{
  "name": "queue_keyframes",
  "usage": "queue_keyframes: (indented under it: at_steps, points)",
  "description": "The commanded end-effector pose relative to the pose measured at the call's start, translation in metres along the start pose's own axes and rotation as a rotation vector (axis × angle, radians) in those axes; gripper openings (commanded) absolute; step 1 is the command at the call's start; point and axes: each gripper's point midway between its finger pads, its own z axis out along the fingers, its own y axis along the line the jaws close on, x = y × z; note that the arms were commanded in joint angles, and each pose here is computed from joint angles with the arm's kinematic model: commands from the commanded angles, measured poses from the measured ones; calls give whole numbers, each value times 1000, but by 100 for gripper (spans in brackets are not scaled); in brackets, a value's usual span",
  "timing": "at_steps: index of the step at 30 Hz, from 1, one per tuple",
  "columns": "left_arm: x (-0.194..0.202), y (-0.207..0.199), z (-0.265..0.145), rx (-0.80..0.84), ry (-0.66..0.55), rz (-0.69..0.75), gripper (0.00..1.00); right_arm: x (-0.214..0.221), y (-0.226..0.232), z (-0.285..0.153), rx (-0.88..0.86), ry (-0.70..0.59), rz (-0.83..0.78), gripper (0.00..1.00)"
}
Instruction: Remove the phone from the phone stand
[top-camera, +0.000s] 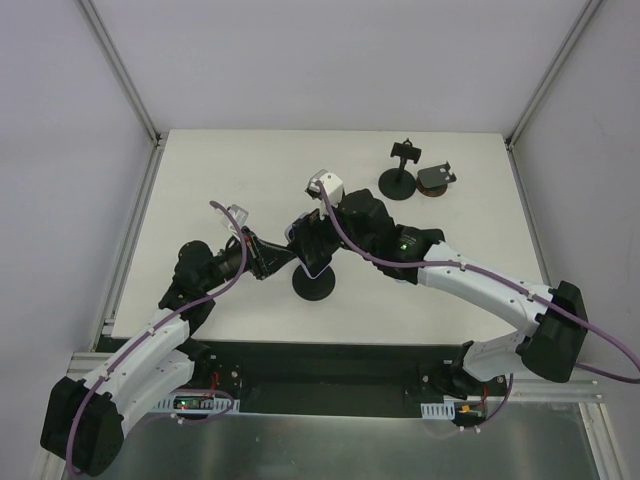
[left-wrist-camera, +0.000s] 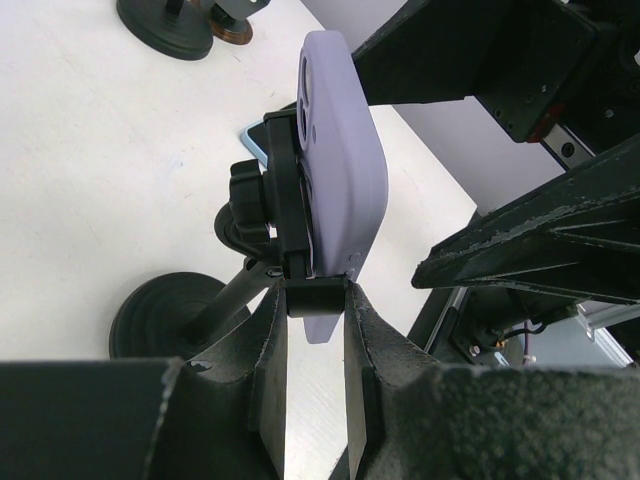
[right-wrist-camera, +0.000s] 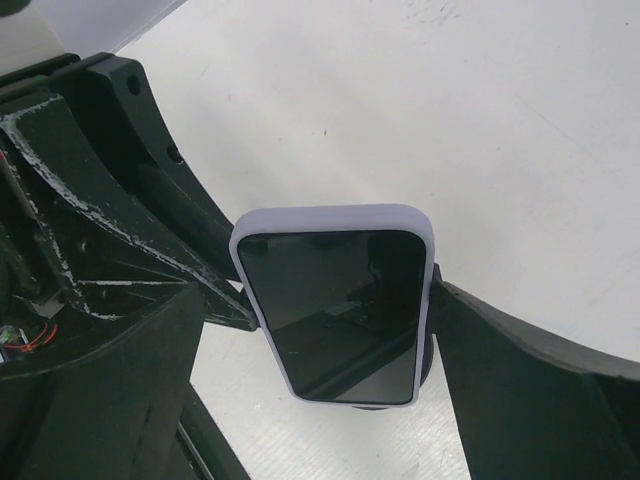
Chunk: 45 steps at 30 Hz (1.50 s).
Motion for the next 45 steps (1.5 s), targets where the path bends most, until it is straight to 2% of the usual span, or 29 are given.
queue_keyframes:
  at_steps: [1,11,21,24,27,28,30,45]
  points:
    - [-4,10,0,-43,-24,0,0,-32,7,-12,-12,-117,-20,96]
    - [-5,9,0,-38,-25,1,0,-19,14,9,-26,-68,-28,96]
    - [-4,11,0,-45,-24,0,0,-4,3,25,55,-39,-45,99]
    - [-4,11,0,-44,-27,4,0,-2,-2,24,84,-39,-51,82]
    - [-5,14,-1,-64,-34,2,0,-4,-4,21,88,-39,-71,47]
    - [-5,15,-2,-73,-39,1,0,-5,-3,19,86,-38,-80,22]
    - [-5,20,-4,-98,-46,3,0,-3,-5,13,83,-24,-87,2]
    - [-8,20,-14,-68,-93,-18,0,-2,-2,-17,-230,-20,-14,1]
